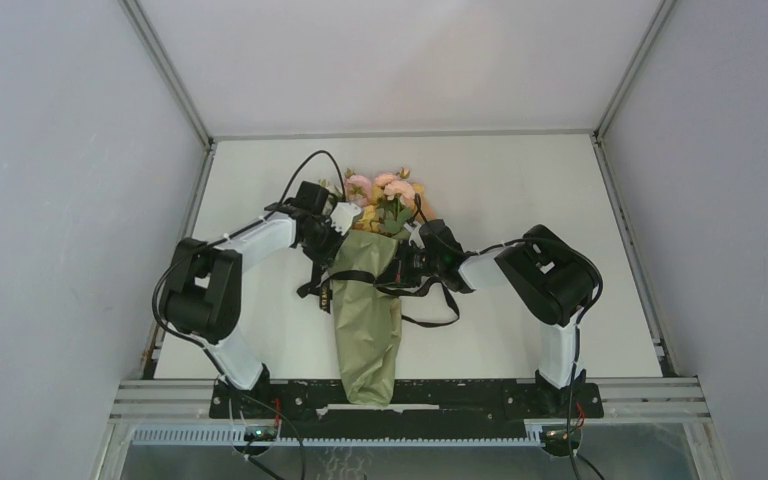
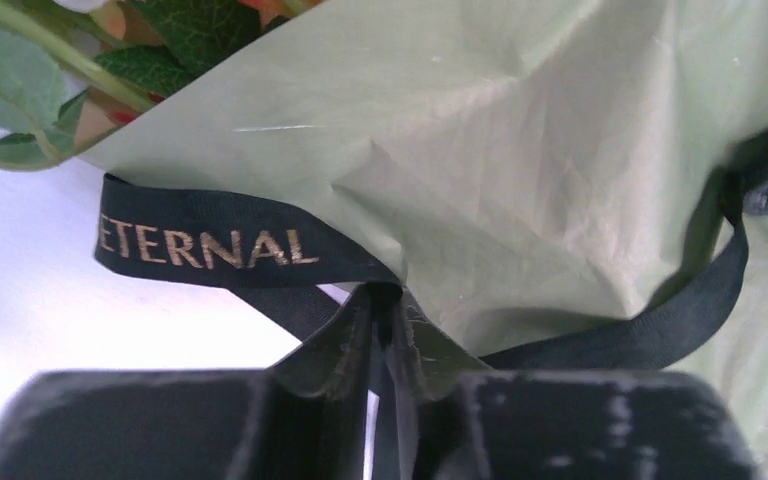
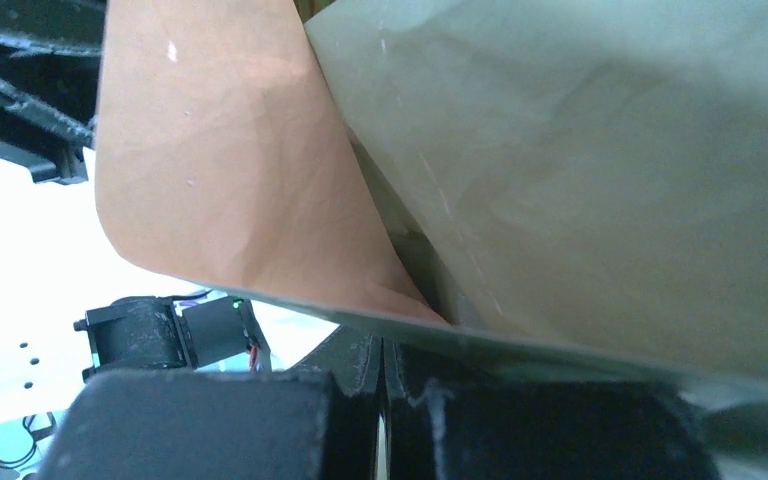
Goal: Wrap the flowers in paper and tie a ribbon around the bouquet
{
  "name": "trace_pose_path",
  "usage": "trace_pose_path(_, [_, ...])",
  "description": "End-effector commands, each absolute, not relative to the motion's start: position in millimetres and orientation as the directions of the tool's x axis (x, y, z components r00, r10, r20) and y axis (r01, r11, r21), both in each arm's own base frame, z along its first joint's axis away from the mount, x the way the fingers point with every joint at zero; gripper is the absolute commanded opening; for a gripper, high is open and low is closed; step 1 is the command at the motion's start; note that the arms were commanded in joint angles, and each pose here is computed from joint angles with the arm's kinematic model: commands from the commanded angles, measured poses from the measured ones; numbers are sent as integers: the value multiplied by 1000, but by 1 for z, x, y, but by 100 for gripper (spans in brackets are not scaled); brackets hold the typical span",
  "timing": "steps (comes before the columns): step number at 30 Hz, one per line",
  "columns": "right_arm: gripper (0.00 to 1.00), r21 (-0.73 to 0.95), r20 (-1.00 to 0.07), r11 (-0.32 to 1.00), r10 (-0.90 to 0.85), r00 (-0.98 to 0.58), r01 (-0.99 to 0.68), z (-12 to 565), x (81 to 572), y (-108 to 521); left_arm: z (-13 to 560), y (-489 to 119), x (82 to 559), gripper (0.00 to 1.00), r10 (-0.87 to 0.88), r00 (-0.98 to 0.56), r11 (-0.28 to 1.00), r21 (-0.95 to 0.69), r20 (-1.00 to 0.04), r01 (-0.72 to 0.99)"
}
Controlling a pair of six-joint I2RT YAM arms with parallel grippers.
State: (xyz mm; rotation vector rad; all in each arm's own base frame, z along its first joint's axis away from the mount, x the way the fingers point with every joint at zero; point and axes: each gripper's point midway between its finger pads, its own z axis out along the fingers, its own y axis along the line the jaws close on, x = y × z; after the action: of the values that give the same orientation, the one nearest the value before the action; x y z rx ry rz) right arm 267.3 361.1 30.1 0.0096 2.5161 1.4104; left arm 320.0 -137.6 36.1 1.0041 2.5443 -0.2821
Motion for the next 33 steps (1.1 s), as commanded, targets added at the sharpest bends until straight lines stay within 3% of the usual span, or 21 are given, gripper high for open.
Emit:
trace_pose_path(1, [0,846,-277,503,131,-952,-177,49,277,367,53,-144,344,2,597,-644,730,-9,-478,683])
trace_pose_path(7, [0,848,-278,500,139,-950,-175,50,280,366,103,-159,319,0,590,-540,648,-48,-600,760])
trace_pose_path(13, [0,855,-277,488,146,-950,-174,51,282,367,124,-167,215,0,669,-342,311,-170,-660,935])
trace_pose_path(16, [0,864,-276,474,155,-949,-173,52,284,369,135,-185,174,0,620,-362,194,-311,-697,930])
trace_pose_path(23, [0,864,-274,471,147,-950,-177,52,281,372,177,-261,148,0,559,-293,-45,-381,-775,923])
trace_pose_path(26, [0,866,-286,463,149,-947,-188,56,280,372,203,-294,181,0,450,-329,-11,-374,-830,927])
trace_pose_path(29, [0,886,-267,430,173,-948,-171,61,279,370,205,-311,224,0,363,-383,140,-357,-849,924])
trace_pose_path(33, [0,905,-245,398,202,-948,-149,62,275,363,178,-303,273,0,228,-576,384,-471,-785,794])
